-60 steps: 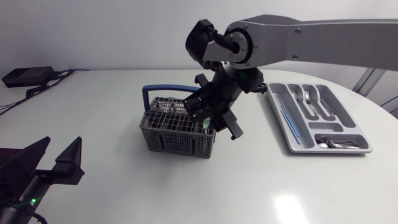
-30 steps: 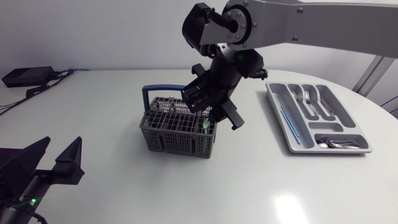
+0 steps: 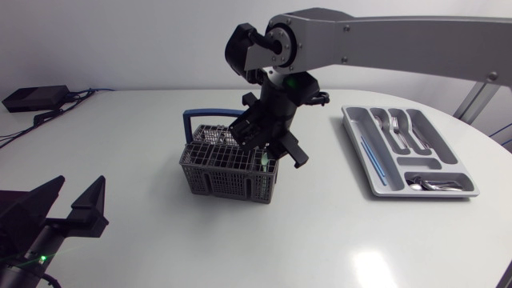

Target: Unload the cutlery basket into the drawer organizer.

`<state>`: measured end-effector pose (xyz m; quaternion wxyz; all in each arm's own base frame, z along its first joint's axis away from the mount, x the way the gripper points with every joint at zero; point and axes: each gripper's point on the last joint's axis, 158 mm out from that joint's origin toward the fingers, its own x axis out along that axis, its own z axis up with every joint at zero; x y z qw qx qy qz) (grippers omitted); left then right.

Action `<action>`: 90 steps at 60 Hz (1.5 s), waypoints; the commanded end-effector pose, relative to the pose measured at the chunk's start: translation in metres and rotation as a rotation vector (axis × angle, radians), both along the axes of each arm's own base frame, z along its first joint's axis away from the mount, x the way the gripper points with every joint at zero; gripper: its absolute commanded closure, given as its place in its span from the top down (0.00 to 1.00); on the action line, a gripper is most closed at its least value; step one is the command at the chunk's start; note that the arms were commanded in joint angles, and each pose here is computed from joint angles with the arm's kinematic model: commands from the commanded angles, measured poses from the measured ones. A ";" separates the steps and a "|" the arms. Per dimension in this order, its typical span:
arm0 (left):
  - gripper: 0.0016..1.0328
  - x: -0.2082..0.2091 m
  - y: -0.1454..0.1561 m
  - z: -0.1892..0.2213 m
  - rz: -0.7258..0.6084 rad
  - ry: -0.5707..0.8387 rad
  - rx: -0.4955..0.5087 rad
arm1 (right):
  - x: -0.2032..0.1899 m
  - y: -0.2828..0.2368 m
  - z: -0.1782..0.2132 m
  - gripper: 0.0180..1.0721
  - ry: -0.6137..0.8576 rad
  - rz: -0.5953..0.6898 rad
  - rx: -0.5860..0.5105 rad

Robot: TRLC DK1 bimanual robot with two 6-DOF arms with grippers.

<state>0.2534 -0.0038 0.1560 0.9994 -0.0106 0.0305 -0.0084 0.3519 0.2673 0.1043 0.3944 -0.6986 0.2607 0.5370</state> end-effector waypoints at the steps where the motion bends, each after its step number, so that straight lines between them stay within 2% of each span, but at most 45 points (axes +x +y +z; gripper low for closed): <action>1: 0.96 0.001 0.001 -0.006 -0.001 0.000 0.021 | 0.003 -0.001 -0.007 0.23 0.013 0.028 -0.030; 5: 0.96 0.001 0.001 -0.006 -0.001 0.000 0.021 | 0.003 0.000 -0.007 0.14 0.013 0.030 -0.030; 31: 0.96 0.001 0.001 -0.006 -0.001 0.000 0.021 | 0.008 0.000 -0.021 0.12 0.018 0.005 -0.059; 41: 0.96 0.001 0.001 -0.006 -0.001 0.000 0.021 | 0.010 -0.002 -0.022 0.10 0.012 -0.003 -0.065; 45: 0.96 0.001 0.001 -0.006 -0.001 0.000 0.021 | 0.011 -0.001 -0.019 0.05 0.009 -0.009 -0.058; 90: 0.96 0.001 0.001 -0.006 -0.001 0.000 0.021 | 0.015 0.000 0.007 0.05 -0.054 -0.052 0.008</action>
